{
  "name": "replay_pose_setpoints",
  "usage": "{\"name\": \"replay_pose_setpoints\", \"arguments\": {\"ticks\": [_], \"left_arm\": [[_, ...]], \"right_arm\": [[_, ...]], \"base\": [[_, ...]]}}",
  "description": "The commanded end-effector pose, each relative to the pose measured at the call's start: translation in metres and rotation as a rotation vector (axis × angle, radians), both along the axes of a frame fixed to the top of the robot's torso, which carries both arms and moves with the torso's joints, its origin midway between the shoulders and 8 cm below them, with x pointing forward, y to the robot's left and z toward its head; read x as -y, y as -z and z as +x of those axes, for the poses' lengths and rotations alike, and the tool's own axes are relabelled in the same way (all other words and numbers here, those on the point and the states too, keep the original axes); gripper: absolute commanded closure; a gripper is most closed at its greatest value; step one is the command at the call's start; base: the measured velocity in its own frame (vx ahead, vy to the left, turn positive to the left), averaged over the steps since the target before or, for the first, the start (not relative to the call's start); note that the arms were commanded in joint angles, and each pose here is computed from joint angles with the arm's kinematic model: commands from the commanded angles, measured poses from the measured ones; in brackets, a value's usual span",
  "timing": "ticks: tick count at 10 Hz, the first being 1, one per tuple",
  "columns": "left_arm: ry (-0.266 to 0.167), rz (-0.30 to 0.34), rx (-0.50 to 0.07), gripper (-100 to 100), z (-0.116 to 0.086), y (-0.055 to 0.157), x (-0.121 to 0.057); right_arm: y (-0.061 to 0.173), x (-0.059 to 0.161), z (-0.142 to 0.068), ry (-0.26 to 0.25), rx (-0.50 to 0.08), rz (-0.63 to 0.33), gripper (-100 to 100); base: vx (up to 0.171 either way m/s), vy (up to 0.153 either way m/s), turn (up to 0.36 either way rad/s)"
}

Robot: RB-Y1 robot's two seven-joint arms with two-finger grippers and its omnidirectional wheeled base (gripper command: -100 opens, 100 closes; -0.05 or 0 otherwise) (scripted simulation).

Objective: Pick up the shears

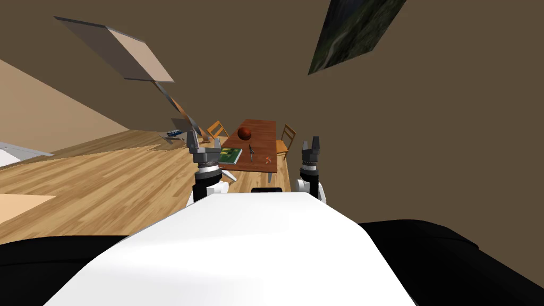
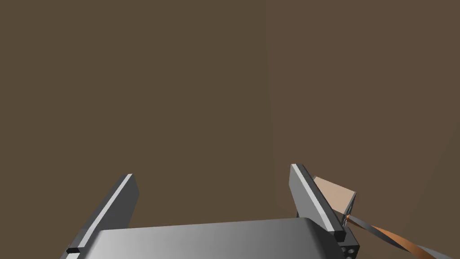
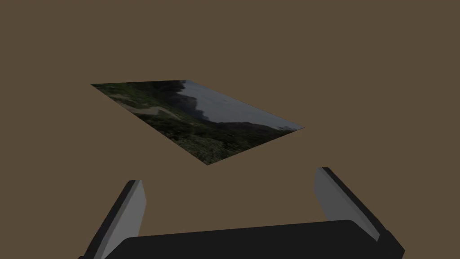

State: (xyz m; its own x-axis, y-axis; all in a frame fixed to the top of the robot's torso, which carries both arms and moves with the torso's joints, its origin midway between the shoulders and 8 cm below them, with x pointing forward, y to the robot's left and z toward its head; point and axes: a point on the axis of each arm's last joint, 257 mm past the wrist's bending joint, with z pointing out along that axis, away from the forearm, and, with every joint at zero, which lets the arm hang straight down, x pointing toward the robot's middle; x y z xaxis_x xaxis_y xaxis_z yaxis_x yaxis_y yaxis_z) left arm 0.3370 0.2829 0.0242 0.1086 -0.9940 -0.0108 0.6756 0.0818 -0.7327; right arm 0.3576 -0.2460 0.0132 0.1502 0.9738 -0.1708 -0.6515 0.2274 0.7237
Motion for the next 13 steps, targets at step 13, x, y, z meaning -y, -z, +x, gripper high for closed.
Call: {"name": "replay_pose_setpoints", "arguments": {"ticks": [13], "left_arm": [[-0.11, 0.273, -0.382, -100, 0.065, 0.152, -0.015]], "right_arm": [[0.0, 0.0, 0.0, 0.0, 0.0, 0.0, 0]], "base": [[-0.079, -0.029, -0.041]]}}
